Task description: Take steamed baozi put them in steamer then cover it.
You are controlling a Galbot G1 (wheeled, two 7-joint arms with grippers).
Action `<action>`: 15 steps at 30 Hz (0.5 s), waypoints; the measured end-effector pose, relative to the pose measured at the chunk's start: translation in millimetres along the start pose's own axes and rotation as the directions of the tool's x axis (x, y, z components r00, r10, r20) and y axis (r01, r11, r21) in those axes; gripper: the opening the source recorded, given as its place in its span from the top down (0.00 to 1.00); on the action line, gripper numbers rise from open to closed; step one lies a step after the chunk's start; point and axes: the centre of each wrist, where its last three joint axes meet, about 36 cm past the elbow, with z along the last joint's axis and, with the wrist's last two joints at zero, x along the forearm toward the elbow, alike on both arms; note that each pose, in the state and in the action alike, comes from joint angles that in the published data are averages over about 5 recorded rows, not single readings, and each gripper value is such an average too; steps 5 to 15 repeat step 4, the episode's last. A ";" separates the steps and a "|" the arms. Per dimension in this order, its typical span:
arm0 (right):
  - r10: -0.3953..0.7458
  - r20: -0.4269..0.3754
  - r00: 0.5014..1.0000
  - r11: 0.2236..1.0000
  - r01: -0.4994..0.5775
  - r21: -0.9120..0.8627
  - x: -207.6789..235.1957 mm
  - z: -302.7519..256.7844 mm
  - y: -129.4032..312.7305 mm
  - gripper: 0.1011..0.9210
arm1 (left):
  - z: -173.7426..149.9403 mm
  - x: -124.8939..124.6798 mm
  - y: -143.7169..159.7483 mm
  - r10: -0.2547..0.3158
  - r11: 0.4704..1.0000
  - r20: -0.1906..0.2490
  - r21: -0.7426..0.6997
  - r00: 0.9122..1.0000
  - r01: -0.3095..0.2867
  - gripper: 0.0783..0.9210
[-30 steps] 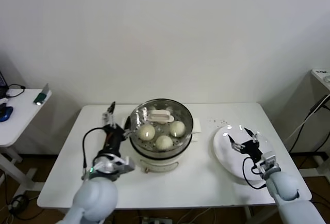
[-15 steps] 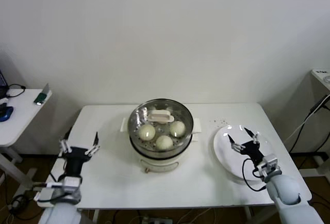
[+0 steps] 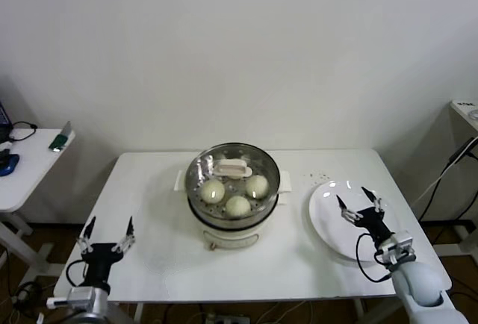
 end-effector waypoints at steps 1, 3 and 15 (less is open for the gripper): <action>0.001 0.003 1.000 1.000 -0.001 -0.003 0.4 0.3 0.2 0.12 | 1.9 0.4 0.2 0.000 1.000 -0.002 0.006 1.000 0.000 0.12; 0.002 0.008 1.000 1.000 -0.002 -0.007 0.7 0.8 0.5 0.12 | 4.2 0.9 0.5 0.000 1.000 -0.005 0.014 1.000 0.000 0.12; 0.002 0.009 1.000 1.000 -0.002 -0.009 0.7 0.9 0.6 0.12 | 4.8 1.0 0.7 -0.001 1.000 -0.006 0.017 1.000 0.001 0.12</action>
